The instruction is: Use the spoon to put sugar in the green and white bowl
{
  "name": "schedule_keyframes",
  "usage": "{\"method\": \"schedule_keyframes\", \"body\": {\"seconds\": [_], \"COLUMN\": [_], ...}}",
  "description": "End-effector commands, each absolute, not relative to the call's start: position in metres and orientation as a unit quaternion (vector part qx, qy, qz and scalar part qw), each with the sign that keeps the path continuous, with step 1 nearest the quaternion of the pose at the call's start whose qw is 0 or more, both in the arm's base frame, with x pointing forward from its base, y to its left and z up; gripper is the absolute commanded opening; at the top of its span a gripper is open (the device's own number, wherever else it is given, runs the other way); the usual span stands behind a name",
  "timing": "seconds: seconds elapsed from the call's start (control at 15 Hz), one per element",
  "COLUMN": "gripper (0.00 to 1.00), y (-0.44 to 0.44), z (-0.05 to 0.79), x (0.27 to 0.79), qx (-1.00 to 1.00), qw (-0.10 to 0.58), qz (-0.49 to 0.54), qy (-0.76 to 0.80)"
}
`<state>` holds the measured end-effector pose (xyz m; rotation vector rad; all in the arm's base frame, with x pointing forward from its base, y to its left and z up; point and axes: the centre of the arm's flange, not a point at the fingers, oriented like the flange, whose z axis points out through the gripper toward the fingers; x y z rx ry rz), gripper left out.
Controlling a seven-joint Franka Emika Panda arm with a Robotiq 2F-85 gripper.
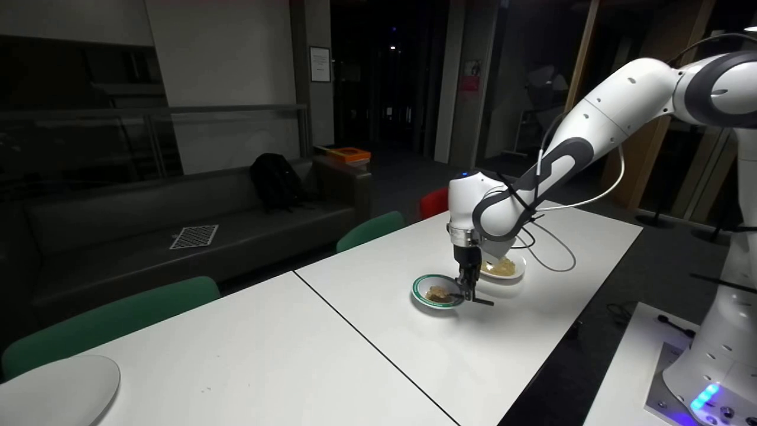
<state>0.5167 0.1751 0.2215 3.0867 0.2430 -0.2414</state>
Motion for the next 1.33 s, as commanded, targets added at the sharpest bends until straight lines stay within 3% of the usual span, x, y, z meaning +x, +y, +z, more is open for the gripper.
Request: {"method": "schedule_keyframes", "body": {"seconds": [0.0,1.27], "gripper": [0.03,0.03], "y": [0.172,0.155], "z": [0.233,0.257], "x": [0.527,0.531], "qx": [0.994,0.983], "qw": [-0.009,-0.143], "qz": [-0.087,-0.098], "qy": [0.065,0.06]}}
